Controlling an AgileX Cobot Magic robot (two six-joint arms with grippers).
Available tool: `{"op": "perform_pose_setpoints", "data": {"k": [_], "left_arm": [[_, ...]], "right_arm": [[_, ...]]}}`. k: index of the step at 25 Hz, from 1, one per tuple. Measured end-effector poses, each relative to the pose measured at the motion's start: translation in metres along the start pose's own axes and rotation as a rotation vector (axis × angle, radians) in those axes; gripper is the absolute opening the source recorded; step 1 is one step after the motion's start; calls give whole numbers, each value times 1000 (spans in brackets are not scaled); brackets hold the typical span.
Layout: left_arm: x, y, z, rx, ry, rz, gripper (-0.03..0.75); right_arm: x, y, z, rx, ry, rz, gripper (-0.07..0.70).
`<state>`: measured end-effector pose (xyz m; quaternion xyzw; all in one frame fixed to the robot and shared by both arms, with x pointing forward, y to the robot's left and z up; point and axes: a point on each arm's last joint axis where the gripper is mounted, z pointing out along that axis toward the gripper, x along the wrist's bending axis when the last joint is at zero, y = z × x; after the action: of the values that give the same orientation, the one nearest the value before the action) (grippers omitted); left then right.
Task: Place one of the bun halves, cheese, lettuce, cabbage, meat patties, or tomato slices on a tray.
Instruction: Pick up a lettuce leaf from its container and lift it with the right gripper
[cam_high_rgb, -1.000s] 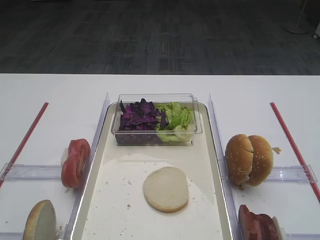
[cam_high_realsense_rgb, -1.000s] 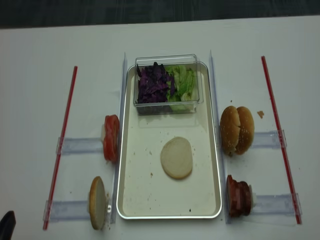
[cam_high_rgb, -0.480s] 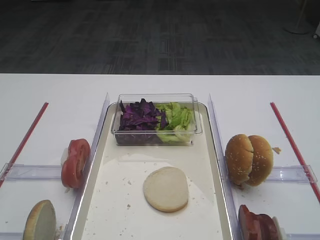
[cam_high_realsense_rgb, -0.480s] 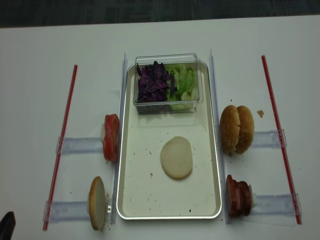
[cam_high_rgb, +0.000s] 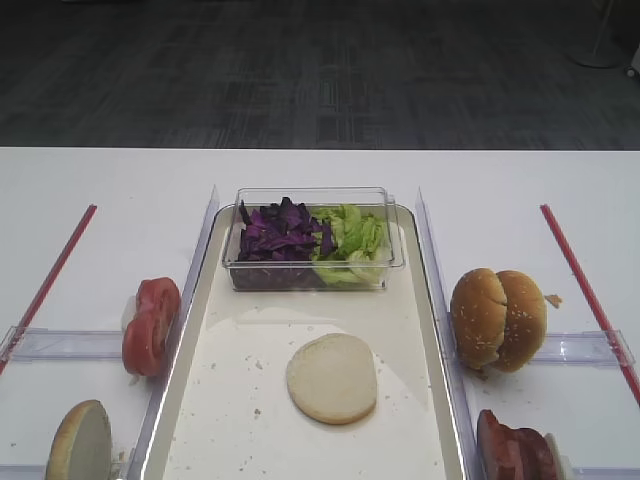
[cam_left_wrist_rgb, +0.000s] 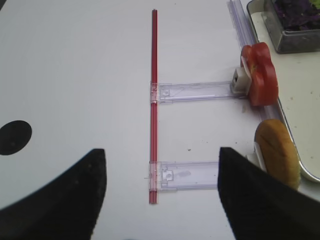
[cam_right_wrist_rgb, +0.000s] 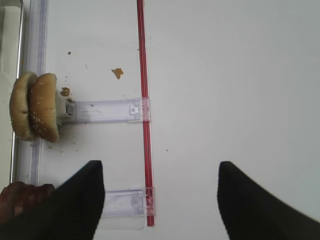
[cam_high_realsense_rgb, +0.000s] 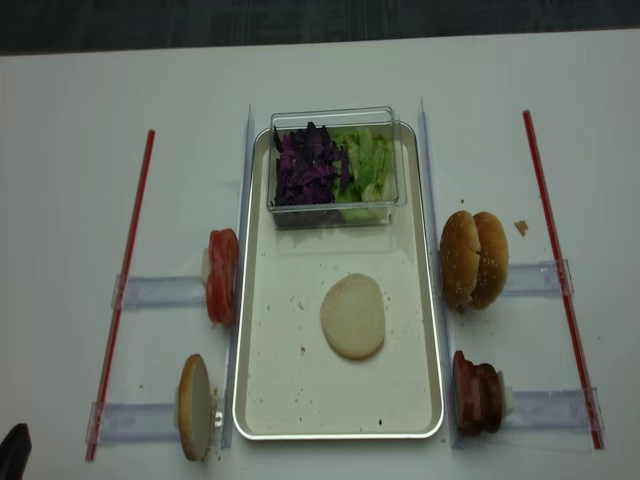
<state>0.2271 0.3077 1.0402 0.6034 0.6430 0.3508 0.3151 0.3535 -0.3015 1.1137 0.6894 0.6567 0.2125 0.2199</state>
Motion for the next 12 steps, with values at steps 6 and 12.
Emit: {"op": "perform_pose_setpoints", "data": {"k": [6,12], "left_arm": [[0,0,0,0,0,0,438],[0,0,0,0,0,0,438]], "right_arm": [[2,41,14,56,-2,-1,510],[3,76,35,104,-5,-3,594]]}}
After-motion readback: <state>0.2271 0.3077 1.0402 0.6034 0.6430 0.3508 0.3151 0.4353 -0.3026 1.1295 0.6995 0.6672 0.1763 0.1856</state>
